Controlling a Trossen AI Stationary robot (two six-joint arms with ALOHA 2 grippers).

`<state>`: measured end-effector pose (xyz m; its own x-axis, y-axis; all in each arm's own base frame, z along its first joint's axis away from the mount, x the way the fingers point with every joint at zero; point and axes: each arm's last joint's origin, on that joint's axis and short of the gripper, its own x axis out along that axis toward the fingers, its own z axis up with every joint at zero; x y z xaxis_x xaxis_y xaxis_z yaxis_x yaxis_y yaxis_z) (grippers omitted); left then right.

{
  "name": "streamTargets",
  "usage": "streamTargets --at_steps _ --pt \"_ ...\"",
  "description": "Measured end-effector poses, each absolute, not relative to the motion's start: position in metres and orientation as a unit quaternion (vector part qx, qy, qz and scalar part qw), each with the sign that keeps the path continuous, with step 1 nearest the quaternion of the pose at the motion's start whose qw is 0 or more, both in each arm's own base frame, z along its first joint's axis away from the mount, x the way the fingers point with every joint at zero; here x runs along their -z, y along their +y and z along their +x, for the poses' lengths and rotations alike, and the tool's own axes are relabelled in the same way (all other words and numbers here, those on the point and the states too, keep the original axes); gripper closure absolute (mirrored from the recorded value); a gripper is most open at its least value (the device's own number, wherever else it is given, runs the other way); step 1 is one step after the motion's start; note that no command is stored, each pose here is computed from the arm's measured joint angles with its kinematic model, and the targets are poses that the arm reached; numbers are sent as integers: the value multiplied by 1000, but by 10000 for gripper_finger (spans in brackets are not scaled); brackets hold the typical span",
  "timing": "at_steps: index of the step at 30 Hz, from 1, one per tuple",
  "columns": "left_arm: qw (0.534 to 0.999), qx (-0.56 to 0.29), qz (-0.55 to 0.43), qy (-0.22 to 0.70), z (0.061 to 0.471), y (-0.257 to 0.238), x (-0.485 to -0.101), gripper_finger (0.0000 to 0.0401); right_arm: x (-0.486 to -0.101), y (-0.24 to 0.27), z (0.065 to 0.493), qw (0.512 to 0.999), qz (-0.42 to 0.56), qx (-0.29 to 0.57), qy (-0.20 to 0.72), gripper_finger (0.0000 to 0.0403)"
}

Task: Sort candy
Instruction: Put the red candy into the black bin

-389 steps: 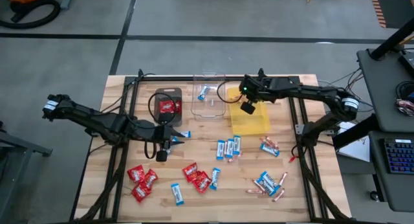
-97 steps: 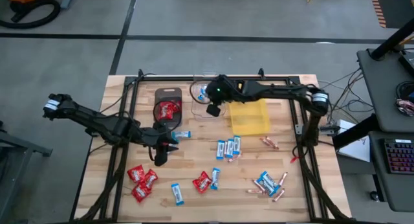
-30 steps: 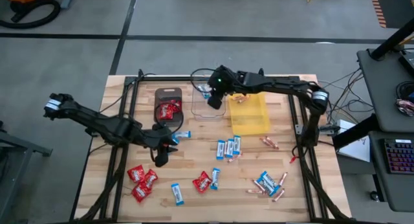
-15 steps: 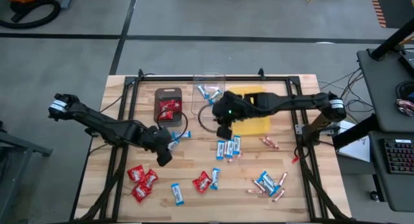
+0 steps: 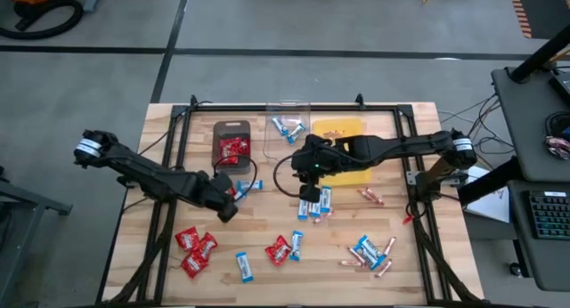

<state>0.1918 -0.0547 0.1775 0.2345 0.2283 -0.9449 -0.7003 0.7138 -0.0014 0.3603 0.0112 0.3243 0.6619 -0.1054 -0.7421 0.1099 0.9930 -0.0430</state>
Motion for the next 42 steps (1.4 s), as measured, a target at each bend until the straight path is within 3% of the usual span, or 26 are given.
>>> streamTargets --at_steps 11,18,26,36,42 --pt "748 -373 -188 516 198 -53 -164 214 -324 11 360 911 3 59 407 321" --pt "736 -386 -164 532 201 -54 -151 213 -324 11 360 911 3 59 408 321" --pt "720 -386 -146 558 204 -55 -139 262 -324 12 361 911 3 58 408 321" --pt "719 -370 -130 573 204 -56 -138 391 -321 12 360 910 3 58 411 321" --pt "726 -298 -134 605 208 -64 -147 400 -320 12 360 909 3 58 414 321"
